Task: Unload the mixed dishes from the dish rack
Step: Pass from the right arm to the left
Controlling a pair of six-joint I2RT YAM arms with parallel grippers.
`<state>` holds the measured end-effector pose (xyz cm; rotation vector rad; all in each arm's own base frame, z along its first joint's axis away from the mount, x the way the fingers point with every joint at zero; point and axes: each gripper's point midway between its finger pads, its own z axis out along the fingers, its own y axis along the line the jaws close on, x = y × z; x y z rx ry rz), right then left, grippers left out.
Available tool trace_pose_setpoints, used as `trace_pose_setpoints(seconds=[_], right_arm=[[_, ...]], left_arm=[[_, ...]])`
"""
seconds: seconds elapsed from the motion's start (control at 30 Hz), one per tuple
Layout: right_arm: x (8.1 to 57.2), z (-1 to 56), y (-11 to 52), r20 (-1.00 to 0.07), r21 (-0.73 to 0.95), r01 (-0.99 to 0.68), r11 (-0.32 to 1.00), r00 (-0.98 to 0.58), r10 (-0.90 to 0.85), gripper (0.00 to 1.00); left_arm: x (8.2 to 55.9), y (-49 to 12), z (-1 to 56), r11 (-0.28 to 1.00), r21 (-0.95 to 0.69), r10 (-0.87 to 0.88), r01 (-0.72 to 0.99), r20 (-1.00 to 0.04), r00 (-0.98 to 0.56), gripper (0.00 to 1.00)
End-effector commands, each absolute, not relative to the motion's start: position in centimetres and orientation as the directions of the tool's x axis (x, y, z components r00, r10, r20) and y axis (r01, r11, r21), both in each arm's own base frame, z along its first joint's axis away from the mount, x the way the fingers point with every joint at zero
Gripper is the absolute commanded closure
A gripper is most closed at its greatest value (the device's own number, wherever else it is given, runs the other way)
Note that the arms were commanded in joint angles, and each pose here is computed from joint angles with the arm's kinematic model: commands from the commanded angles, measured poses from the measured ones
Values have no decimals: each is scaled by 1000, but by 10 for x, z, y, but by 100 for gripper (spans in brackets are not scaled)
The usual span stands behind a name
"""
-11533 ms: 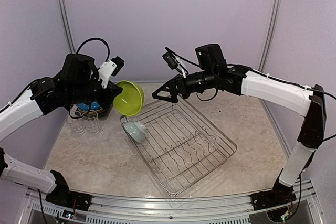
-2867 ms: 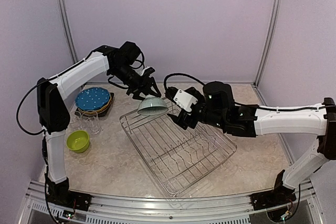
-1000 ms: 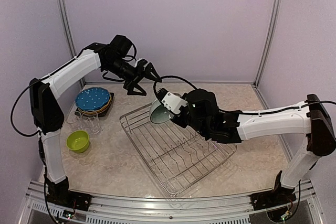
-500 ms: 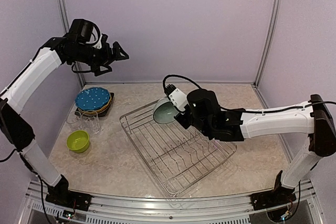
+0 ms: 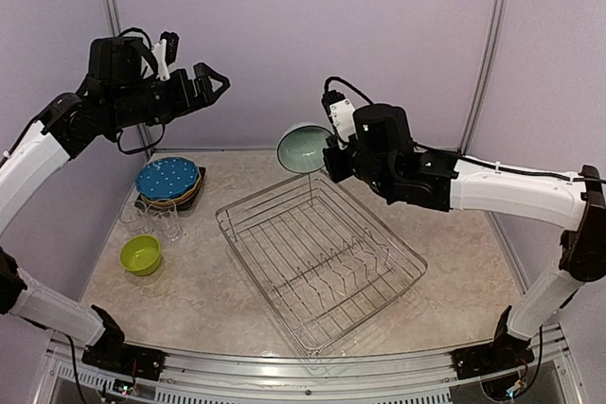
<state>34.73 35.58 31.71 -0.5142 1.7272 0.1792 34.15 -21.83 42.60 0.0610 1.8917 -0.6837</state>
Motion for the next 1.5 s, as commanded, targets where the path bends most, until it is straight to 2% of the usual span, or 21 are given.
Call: trace_pose_setpoints(seconds=[0.0, 0.17, 0.33, 0.6, 0.77, 0.93, 1.03, 1.2, 1.4, 1.47], right_arm=[[363, 330, 346, -960, 50, -406, 913, -271, -68, 100], [371, 319, 348, -914, 123, -370, 921, -403, -40, 100], [367, 309, 357, -871, 202, -378, 904, -491, -10, 100], [359, 302, 364, -837, 250, -394, 884, -547, -7, 100], [357, 301, 369, -829, 255, -413, 874, -559, -23, 100], [360, 297, 368, -819, 239, -397, 886, -572, -36, 100], [362, 295, 367, -815, 233, -384, 893, -578, -36, 100], [366, 295, 362, -811, 230, -343, 911, -585, -16, 100], [367, 295, 362, -812, 238, -336, 911, -584, -3, 100], [367, 298, 361, -817, 247, -336, 909, -577, 9, 96]], left_arm=[[342, -234, 418, 938, -154, -47, 310, -944, -326, 1], [338, -283, 397, 907, -40, 134, 419, -916, -378, 1], [344, -322, 373, 887, 45, 239, 459, -897, -373, 3], [357, -344, 345, 875, 89, 306, 477, -863, -401, 29], [366, -344, 320, 870, 179, 395, 459, -810, -433, 47], [370, -345, 308, 860, 248, 450, 446, -782, -432, 61], [371, -345, 304, 851, 271, 473, 450, -768, -431, 64], [370, -350, 292, 824, 327, 530, 463, -734, -425, 81], [372, -354, 289, 838, 303, 506, 453, -741, -442, 100], [372, -355, 292, 848, 282, 486, 449, -751, -446, 100]])
